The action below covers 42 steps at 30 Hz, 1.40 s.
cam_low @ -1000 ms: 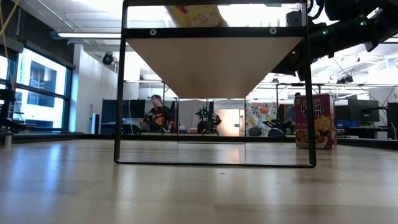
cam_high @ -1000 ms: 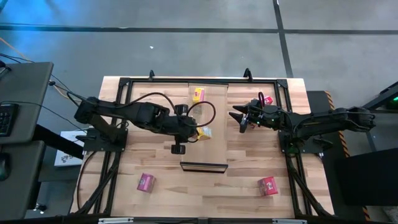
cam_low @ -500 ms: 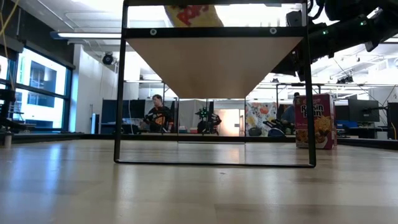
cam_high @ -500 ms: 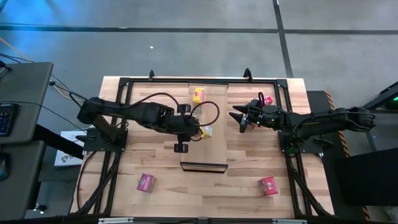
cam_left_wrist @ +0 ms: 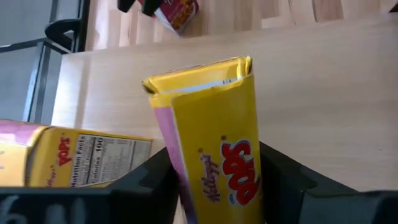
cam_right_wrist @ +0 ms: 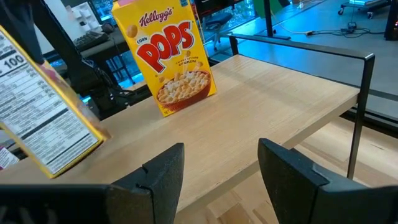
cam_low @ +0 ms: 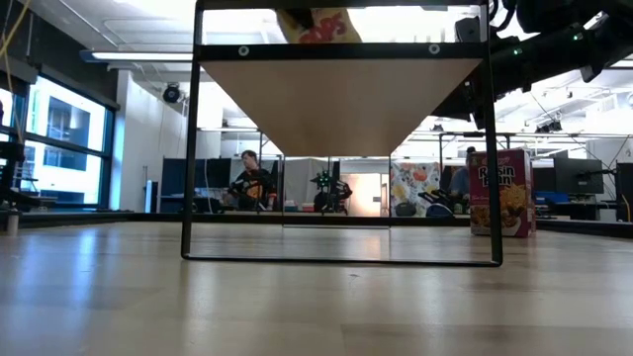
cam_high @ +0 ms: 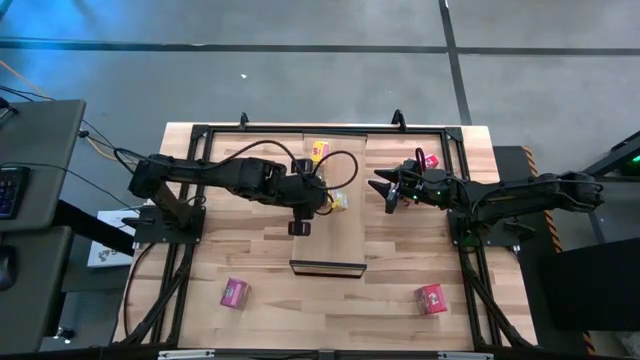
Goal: Stack cereal on shelf
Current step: Put the yellow cereal box on the shelf
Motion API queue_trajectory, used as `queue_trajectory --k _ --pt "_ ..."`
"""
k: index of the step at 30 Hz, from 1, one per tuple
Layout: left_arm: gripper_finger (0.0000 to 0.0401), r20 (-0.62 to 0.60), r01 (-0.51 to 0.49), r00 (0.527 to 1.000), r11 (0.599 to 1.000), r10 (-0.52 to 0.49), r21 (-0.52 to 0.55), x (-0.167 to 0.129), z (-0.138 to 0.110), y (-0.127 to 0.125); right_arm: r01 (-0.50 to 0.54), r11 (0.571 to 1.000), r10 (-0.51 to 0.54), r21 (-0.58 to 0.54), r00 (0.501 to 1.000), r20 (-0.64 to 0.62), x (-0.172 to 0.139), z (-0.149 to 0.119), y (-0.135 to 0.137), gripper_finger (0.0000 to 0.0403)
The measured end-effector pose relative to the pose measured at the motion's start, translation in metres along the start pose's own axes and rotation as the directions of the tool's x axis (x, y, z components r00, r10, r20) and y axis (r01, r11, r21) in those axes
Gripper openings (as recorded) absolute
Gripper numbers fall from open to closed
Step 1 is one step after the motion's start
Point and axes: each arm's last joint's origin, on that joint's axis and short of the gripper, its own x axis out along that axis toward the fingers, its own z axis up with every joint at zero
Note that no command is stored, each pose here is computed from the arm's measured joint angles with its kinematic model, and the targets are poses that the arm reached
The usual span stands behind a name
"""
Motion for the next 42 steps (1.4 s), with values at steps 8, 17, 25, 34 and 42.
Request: queue_trajectory --k 8,17,25,34,42 --pt "0.0218 0.013 -0.001 1.0 1.0 0.001 -0.003 0.0 0.001 0.0 0.0 1.0 0.0 0.003 1.0 0.0 0.0 0.0 0.0 0.0197" --pt "0.0226 0.07 -0.004 0.998 1.0 0.003 0.005 0.0 0.007 0.0 0.0 1.0 0.0 0.003 1.0 0.0 0.0 0.0 0.0 0.0197" --pt "0.0226 0.096 -0.008 0.995 1.0 0.008 -0.007 0.0 0.009 0.003 0.0 1.0 0.0 -0.003 1.0 0.0 0.0 0.0 0.0 0.0197" --pt "0.0226 0.107 -0.047 0.993 0.999 0.048 -0.007 -0.005 0.009 0.01 0.002 1.0 -0.002 -0.005 1.0 0.001 0.0 0.0 0.0 0.0197" --pt "0.0226 0.152 -0.108 0.982 0.994 0.108 -0.012 -0.04 0.015 0.023 0.04 0.999 -0.04 -0.027 0.999 0.023 0.0 0.001 -0.001 0.0197"
